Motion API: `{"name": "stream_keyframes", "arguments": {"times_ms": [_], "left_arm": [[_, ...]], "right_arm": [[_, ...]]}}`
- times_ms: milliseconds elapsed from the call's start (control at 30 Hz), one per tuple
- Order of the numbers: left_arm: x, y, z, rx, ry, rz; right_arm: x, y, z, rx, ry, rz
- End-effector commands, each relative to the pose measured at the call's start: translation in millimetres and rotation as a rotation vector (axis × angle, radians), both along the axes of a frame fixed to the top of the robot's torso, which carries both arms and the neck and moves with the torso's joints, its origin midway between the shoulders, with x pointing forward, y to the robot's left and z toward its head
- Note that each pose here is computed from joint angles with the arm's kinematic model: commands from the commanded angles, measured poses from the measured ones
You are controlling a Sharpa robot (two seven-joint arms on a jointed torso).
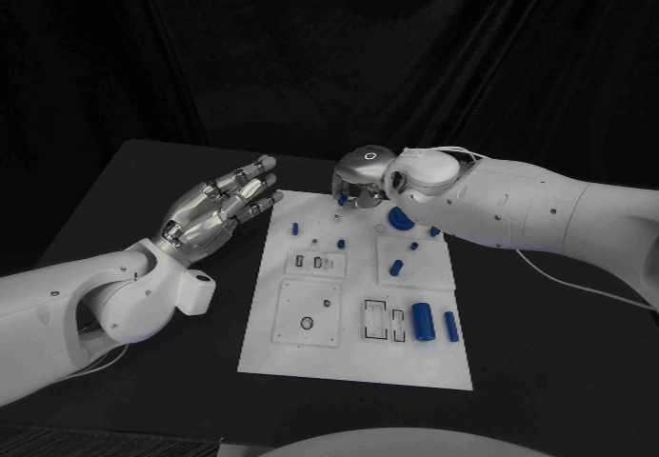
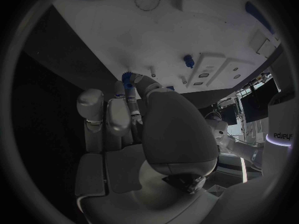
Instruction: Assemble the parts on the task board
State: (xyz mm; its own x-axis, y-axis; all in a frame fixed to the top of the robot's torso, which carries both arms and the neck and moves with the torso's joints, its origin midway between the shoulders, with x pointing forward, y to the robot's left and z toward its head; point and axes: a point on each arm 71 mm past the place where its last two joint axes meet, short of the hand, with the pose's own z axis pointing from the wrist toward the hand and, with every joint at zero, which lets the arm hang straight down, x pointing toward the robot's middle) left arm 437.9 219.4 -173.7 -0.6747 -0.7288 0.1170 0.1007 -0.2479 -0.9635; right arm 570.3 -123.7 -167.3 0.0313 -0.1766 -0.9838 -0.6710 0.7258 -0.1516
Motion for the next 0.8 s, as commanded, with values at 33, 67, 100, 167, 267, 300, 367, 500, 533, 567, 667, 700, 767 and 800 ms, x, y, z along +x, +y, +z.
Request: {"name": "stream_keyframes", "arguments": {"times_ms": [33, 67, 100, 167, 267, 300, 367, 500, 533, 567, 667, 700, 767, 800], "left_arm": [[-0.4, -0.4, 6.6, -0.058, -0.055, -0.009], [-0.3, -0.5, 6.6, -0.058, -0.055, -0.009], [-0.2, -0.6, 6.5, -0.058, -0.055, -0.01], [-0.1, -0.8, 6.4, -0.058, -0.055, -0.011], [0.3, -1.6, 6.2, -0.058, -0.053, -0.014], [0.3, -1.8, 6.2, -0.058, -0.053, -0.015], [0.5, -2.1, 6.1, -0.058, -0.052, -0.017], [0.8, -2.4, 5.8, -0.057, -0.05, -0.019], [0.9, -2.4, 5.7, -0.057, -0.05, -0.019], [1.0, -2.4, 5.7, -0.057, -0.049, -0.019], [1.3, -2.2, 5.5, -0.056, -0.049, -0.02], [1.4, -2.2, 5.4, -0.056, -0.049, -0.02], [1.6, -2.0, 5.4, -0.056, -0.048, -0.02], [1.8, -1.8, 5.2, -0.056, -0.048, -0.021]], "right_arm": [[-0.4, -3.1, -4.3, -0.004, 0.003, -0.028], [-0.6, -3.3, -5.0, -0.004, 0.004, -0.029], [-0.7, -3.5, -5.5, -0.004, 0.005, -0.029], [-0.9, -3.6, -6.5, -0.005, 0.007, -0.03], [-1.4, -3.0, -9.6, -0.008, 0.015, -0.031], [-1.6, -2.6, -10.8, -0.009, 0.018, -0.031], [-1.9, -1.8, -13.2, -0.011, 0.023, -0.03], [-1.9, -1.2, -18.1, -0.014, 0.032, -0.032], [-1.7, -1.3, -19.2, -0.015, 0.033, -0.034], [-1.6, -1.5, -20.0, -0.015, 0.034, -0.035], [-0.6, -3.4, -22.5, -0.019, 0.037, -0.058], [-0.4, -3.7, -22.7, -0.019, 0.037, -0.062], [0.0, -4.7, -23.0, -0.02, 0.036, -0.073], [0.5, -6.0, -23.2, -0.019, 0.033, -0.085]]}}
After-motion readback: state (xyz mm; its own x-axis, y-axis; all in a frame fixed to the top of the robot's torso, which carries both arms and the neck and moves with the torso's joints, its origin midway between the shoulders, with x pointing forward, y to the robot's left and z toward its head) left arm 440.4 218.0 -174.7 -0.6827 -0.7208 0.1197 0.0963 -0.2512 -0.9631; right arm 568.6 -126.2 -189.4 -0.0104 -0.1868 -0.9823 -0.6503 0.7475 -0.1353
